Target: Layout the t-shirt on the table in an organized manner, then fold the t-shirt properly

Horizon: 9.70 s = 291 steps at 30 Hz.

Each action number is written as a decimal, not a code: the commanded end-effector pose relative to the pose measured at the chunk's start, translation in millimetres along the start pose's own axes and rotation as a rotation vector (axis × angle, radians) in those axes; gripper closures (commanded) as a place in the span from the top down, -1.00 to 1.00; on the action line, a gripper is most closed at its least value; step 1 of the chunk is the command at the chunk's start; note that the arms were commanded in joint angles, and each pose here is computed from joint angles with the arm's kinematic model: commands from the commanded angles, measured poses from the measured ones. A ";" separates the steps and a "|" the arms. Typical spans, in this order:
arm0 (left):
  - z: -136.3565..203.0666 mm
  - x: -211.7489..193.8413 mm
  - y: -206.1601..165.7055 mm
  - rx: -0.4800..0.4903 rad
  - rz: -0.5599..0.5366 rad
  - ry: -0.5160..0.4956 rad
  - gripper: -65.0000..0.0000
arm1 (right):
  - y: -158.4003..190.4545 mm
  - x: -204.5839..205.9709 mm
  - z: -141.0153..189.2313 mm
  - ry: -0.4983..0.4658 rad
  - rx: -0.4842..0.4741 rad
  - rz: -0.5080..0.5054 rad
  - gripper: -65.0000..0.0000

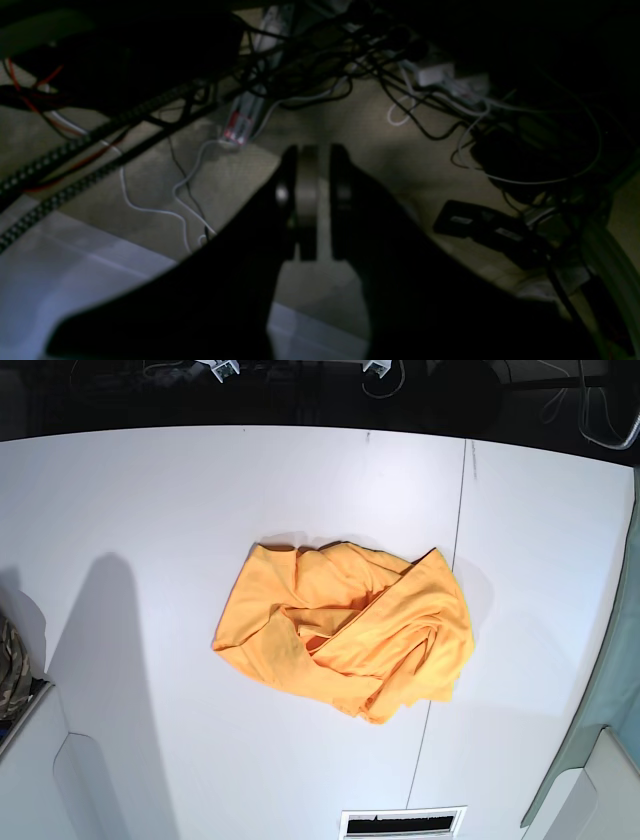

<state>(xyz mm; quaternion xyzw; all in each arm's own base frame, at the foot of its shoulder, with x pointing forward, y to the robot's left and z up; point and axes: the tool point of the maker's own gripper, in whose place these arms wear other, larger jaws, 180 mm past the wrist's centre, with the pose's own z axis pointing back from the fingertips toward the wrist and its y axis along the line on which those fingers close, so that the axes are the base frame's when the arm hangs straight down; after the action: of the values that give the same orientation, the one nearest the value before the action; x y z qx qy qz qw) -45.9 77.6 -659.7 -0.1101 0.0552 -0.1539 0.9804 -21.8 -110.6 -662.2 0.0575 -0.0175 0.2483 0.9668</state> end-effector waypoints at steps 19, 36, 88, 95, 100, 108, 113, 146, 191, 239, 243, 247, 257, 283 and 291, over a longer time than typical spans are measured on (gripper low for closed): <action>0.4 1.3 -22.0 -0.107 0.008 -0.011 -0.44 | 0.5 -1.3 0.5 -0.007 0.008 -0.003 -0.89; -0.2 -4.3 -27.5 -0.115 0.013 -0.036 -0.44 | 0.0 1.5 0.7 -0.016 0.006 -0.002 -0.89; 281.6 58.7 51.3 0.212 -0.021 -0.935 -0.44 | -68.2 59.9 204.3 -0.622 -0.270 0.035 -0.90; 311.6 80.6 76.8 0.256 -0.102 -1.000 -0.44 | -82.7 120.5 231.8 -0.785 -0.280 0.018 -0.90; 324.3 101.6 90.8 0.285 -0.176 -1.028 -0.44 | -100.7 164.7 241.7 -0.865 -0.261 -0.049 -0.90; 348.9 144.1 111.4 0.305 -0.197 -1.096 -0.44 | -104.7 249.6 265.6 -0.994 -0.166 -0.076 -0.89; 364.0 170.2 116.2 0.316 -0.200 -1.157 -0.15 | -93.4 304.6 293.2 -1.129 -0.131 -0.063 -0.80; 281.0 298.0 146.9 0.158 -0.008 -1.120 -0.07 | -70.0 439.5 213.6 -1.035 0.018 -0.102 -0.26; 385.1 218.9 21.3 -0.073 -0.688 -1.068 -1.00 | -338.0 324.1 382.0 -1.206 -0.547 -0.331 -1.00; 507.0 241.3 175.0 0.579 -0.468 -1.193 -1.00 | -281.6 330.5 352.1 -1.209 -0.369 -0.286 -1.00; 535.6 237.2 192.8 0.670 -0.486 -1.192 -1.00 | -302.3 341.2 390.8 -1.246 -0.411 -0.200 -1.00; 560.4 235.6 206.4 0.753 -0.476 -1.204 -1.00 | -313.2 360.3 426.7 -1.306 -0.398 -0.212 -1.00; 575.2 231.7 249.7 0.851 -0.438 -1.155 -1.00 | -326.5 435.5 484.2 -1.399 -0.368 -0.195 -1.00; 373.2 166.8 222.5 0.003 0.036 -0.874 -0.31 | -271.8 355.6 278.7 -1.131 -0.019 -0.609 -0.05; 326.1 146.3 203.6 -0.029 0.171 -0.838 -0.12 | -259.2 309.8 235.5 -1.028 -0.025 -0.676 -0.04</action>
<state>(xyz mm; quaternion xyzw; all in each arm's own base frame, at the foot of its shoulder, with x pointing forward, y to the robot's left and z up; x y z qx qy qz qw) 190.0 280.6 -412.5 -0.1738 -0.3192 -0.0112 0.9315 359.2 -209.7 -454.0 0.1613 -0.4354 -0.1327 0.8757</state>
